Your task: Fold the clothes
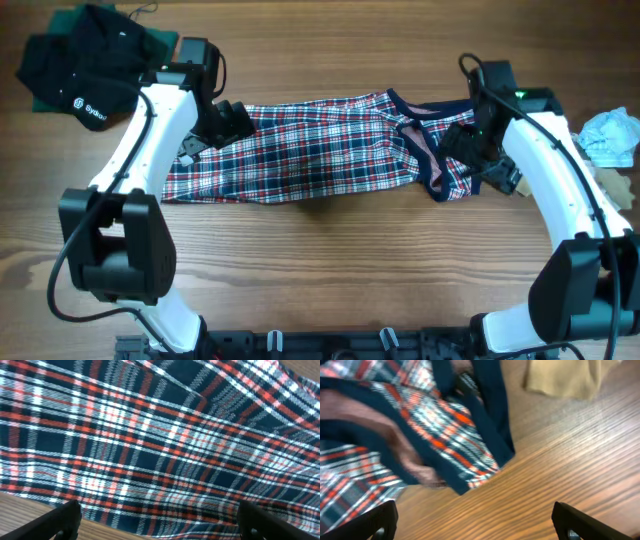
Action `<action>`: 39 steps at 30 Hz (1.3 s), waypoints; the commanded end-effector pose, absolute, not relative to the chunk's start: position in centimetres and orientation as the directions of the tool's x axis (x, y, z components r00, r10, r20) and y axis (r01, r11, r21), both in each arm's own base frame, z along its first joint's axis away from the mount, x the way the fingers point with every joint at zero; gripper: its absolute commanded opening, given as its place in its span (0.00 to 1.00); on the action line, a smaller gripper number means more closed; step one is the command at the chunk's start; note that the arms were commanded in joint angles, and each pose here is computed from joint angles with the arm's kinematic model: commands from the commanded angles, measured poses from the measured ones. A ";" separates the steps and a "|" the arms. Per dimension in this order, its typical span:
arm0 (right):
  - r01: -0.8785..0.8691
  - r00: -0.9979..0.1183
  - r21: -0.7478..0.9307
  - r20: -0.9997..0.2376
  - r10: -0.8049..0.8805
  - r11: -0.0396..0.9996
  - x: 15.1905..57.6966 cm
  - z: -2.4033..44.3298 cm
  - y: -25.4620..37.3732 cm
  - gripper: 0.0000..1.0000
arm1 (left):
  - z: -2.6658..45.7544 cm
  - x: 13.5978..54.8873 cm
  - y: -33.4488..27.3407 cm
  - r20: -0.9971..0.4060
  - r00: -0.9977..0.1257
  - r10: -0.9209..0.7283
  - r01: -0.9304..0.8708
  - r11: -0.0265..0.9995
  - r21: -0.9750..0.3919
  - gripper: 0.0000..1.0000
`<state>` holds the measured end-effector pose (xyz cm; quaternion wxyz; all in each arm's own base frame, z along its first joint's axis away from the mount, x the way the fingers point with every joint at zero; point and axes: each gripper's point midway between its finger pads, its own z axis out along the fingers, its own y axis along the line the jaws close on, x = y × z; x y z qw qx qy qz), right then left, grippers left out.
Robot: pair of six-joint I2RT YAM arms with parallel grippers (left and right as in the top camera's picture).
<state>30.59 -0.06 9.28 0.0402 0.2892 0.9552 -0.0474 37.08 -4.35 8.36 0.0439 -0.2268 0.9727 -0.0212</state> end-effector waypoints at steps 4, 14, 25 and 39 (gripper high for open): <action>0.664 -0.747 0.024 -0.017 0.664 0.748 28.7 4.0 1.4 1.00 | 8.3 37.4 -5.0 -0.084 -0.899 -0.430 -0.424 0.902 -0.080 1.00; 0.668 -0.738 0.120 -0.017 0.674 0.734 28.9 1.1 2.5 1.00 | 8.3 37.8 -5.1 -0.096 -0.898 -0.430 -0.423 0.902 -0.088 1.00; 0.666 -0.730 0.120 -0.098 0.677 0.736 30.3 1.1 1.6 0.43 | 8.3 37.8 -5.0 -0.096 -0.898 -0.430 -0.423 0.902 -0.087 1.00; 0.643 -0.721 0.178 -0.186 0.668 0.745 33.3 3.4 1.4 0.04 | 8.3 37.6 -5.0 -0.091 -0.898 -0.429 -0.423 0.902 -0.084 1.00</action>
